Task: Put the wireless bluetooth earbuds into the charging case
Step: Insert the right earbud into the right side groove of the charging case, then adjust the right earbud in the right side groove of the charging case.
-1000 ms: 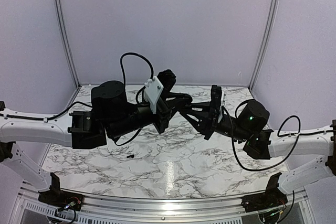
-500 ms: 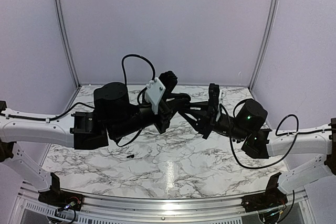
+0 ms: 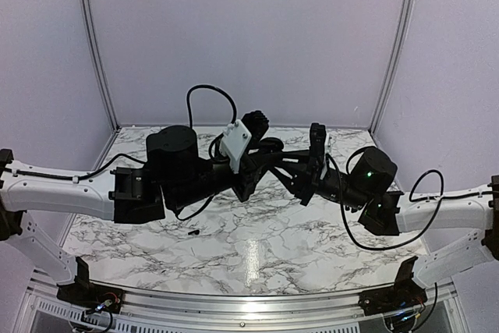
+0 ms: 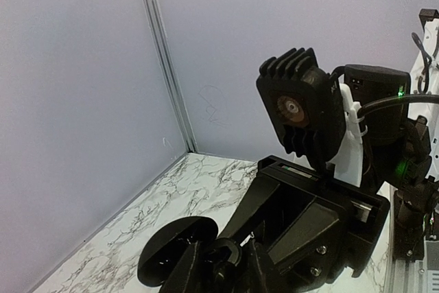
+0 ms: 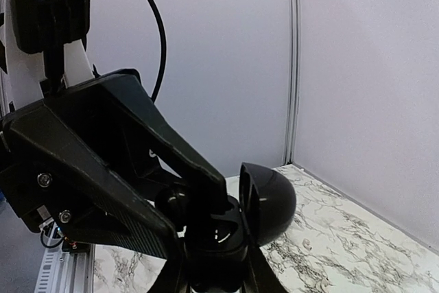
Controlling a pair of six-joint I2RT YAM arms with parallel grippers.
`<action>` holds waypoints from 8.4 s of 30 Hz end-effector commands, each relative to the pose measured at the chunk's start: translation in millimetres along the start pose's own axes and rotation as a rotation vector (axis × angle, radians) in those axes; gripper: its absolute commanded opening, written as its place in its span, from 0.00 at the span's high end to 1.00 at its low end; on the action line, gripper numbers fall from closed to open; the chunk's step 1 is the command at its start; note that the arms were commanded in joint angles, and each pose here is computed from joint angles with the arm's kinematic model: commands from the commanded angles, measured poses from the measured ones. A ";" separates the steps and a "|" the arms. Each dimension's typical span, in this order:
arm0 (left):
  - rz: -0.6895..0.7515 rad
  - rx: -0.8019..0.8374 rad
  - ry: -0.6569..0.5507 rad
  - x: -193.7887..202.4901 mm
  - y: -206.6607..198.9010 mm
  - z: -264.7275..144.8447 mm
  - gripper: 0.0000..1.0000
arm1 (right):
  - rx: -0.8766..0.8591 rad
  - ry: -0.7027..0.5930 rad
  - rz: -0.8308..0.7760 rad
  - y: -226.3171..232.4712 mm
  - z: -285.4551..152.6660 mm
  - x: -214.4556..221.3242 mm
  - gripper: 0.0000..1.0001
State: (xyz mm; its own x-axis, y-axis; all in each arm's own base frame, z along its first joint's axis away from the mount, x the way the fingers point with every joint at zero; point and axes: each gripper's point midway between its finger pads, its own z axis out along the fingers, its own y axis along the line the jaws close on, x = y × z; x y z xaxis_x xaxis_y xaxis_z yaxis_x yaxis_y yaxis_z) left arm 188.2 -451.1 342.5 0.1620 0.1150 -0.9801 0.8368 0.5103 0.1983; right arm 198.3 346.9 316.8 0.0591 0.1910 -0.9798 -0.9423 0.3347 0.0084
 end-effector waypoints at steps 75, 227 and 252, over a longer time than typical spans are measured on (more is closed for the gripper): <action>0.044 0.338 0.201 8.9 -25.8 -75.1 0.17 | -0.578 0.104 0.076 87.2 1.8 10.7 1.00; 0.411 0.427 0.347 55.9 -38.2 -98.4 0.40 | -0.559 0.331 0.199 88.3 15.3 53.0 1.00; 0.489 0.434 0.402 59.3 -49.4 -91.7 0.41 | -0.549 0.363 0.202 88.1 17.0 61.3 1.00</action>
State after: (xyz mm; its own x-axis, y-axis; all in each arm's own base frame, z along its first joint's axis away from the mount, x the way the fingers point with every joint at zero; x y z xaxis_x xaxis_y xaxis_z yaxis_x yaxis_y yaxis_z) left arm 111.6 -392.0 272.5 0.4283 0.5797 -0.6932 0.8629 -0.0345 0.5042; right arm 120.8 399.5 245.4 -0.1917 -0.1895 -0.9630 -0.9504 -0.2089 0.2303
